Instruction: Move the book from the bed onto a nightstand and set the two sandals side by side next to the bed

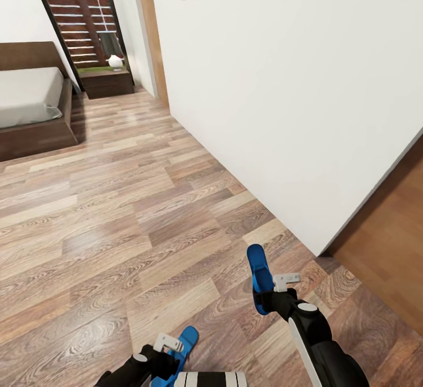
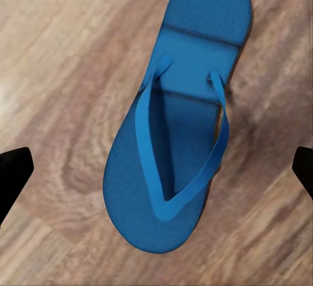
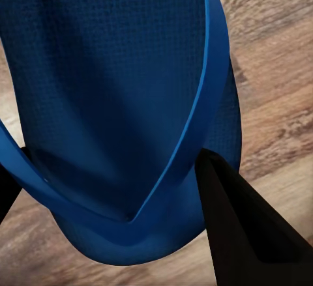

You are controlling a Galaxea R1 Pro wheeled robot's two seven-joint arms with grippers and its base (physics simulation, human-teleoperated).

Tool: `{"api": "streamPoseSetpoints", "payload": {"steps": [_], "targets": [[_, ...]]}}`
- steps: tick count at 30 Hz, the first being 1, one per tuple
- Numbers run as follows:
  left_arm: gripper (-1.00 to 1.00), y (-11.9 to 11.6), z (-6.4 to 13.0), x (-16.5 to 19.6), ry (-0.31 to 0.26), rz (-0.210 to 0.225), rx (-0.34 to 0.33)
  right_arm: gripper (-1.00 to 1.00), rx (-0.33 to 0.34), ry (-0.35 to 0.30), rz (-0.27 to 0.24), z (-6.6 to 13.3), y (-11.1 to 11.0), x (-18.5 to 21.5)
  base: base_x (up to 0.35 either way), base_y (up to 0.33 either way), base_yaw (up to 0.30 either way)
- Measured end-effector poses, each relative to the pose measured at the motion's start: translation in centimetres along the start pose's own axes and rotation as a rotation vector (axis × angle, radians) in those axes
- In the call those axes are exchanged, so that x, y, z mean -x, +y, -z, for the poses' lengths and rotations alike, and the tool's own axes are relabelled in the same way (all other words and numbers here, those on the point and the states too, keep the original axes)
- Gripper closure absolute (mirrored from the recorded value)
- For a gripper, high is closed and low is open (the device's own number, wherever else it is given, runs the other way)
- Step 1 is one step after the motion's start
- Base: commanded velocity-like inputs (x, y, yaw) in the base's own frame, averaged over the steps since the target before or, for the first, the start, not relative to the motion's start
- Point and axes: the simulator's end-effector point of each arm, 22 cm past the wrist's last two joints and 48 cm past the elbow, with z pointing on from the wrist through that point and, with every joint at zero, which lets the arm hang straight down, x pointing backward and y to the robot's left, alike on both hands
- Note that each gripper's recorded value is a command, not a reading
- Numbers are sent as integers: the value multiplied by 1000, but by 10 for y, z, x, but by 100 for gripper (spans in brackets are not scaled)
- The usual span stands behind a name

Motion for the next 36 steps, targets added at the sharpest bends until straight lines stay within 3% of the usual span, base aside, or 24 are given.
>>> {"api": "streamPoseSetpoints", "payload": {"steps": [18,36], "targets": [[-100,-3,-6,-5,12,-29,-9,100,23,26,23,-8,13,-12,0,0,0],[-100,8,-5,23,-37,-38,11,100,25,27,26,-8,15,-12,0,0,0]]}}
